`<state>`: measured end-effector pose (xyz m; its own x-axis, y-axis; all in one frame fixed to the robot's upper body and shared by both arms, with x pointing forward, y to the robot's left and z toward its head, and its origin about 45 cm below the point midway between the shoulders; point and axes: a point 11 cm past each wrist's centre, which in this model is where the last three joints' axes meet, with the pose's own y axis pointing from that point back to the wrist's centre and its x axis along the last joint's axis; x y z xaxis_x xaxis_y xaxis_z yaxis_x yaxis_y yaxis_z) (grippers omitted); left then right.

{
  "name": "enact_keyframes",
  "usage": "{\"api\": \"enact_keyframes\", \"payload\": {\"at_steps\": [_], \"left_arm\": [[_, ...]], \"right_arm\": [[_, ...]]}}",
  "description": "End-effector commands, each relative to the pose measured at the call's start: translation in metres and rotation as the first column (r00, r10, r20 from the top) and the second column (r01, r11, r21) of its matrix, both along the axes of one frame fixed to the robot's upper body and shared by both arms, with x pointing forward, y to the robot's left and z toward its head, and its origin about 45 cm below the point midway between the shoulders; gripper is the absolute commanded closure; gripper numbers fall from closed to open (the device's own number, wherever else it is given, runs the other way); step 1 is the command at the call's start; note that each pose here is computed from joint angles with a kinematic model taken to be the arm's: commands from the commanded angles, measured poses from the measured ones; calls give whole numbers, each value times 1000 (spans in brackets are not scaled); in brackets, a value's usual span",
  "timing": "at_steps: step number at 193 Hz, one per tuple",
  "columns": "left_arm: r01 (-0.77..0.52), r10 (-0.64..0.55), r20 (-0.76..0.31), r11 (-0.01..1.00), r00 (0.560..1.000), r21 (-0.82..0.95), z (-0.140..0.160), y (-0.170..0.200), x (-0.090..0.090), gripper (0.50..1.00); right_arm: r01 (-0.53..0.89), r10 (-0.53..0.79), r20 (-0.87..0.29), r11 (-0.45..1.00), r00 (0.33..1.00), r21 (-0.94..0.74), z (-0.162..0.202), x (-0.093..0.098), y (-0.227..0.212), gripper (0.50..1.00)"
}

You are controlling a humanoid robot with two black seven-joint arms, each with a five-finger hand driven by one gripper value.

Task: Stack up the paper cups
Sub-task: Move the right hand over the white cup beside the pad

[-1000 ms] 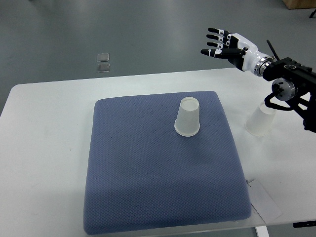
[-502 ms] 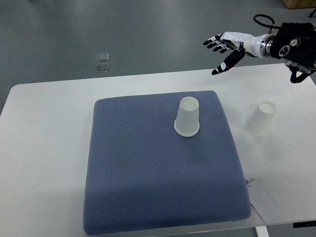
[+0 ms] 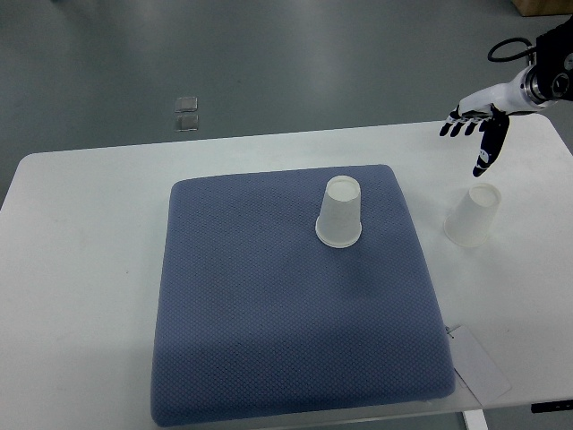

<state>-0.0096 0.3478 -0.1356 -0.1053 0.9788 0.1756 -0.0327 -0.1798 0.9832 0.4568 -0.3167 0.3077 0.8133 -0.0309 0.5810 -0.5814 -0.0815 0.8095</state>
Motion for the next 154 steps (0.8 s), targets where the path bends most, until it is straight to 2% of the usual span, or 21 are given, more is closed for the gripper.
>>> {"api": "enact_keyframes", "payload": {"at_steps": [1, 65, 154], "left_arm": [[0, 0, 1, 1000, 1000, 0, 0, 0, 0, 500], [0, 0, -1, 1000, 1000, 0, 0, 0, -1, 500], [0, 0, -1, 1000, 1000, 0, 0, 0, -1, 500]], "right_arm": [[8, -9, -18, 1000, 1000, -27, -3, -4, -3, 585], [25, -25, 15, 999, 1000, -48, -5, -2, -8, 587], [26, -29, -30, 996, 999, -87, -25, -11, -17, 585]]}}
